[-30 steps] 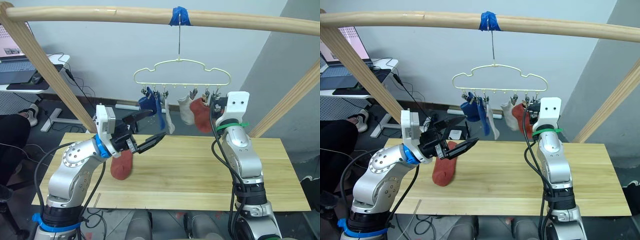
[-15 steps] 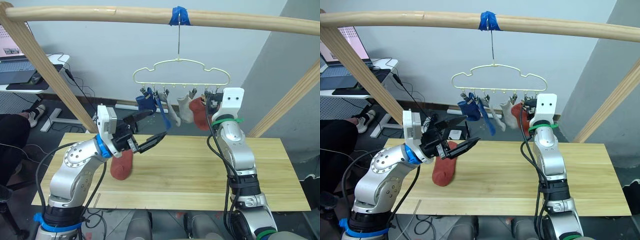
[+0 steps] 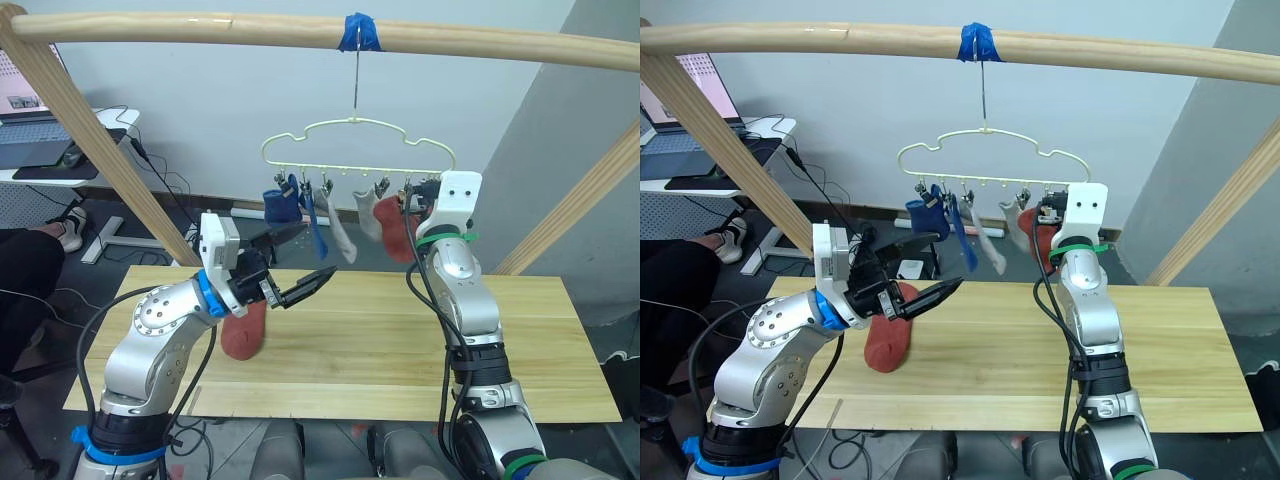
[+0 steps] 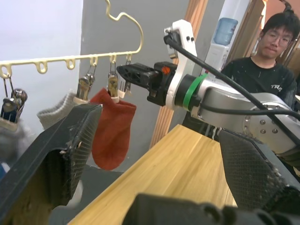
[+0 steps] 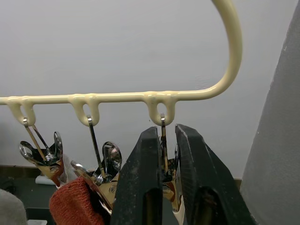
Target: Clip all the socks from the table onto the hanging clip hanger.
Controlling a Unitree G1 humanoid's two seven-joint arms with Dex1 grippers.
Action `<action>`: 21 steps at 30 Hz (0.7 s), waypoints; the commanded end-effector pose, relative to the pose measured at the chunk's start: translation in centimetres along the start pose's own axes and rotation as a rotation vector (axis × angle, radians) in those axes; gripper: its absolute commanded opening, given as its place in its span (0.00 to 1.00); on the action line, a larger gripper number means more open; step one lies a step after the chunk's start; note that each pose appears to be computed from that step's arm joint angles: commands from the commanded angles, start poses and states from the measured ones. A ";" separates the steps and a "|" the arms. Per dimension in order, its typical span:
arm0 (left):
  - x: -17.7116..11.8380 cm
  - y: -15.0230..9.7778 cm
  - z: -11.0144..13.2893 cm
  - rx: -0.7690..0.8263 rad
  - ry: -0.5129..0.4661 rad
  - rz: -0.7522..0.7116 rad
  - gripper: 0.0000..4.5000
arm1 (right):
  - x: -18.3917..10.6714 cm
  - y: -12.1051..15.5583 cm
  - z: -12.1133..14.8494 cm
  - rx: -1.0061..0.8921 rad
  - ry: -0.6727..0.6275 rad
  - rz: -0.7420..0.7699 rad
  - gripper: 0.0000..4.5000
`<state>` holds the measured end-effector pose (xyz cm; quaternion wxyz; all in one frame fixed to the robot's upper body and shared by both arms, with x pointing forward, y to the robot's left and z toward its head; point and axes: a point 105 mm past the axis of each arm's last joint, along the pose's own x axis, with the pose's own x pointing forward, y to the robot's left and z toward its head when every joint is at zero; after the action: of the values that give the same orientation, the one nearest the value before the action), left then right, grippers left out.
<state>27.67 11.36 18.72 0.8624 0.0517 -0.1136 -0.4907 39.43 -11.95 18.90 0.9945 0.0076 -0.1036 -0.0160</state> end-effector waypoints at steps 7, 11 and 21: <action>-0.6 0.4 -1.3 -0.024 0.067 0.054 1.00 | 0.6 -1.1 2.0 0.048 -0.003 0.115 0.11; -1.7 1.3 -4.6 -0.086 0.195 0.140 1.00 | 0.4 -2.9 2.7 0.032 0.090 0.262 0.11; -5.6 5.9 -12.4 -0.165 0.464 0.486 1.00 | -2.2 -1.0 3.6 0.226 0.375 0.609 0.11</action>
<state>32.25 17.78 7.08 0.9498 0.0438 0.1224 -0.2845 37.37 -13.31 19.88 0.9550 0.0809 0.1012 0.2667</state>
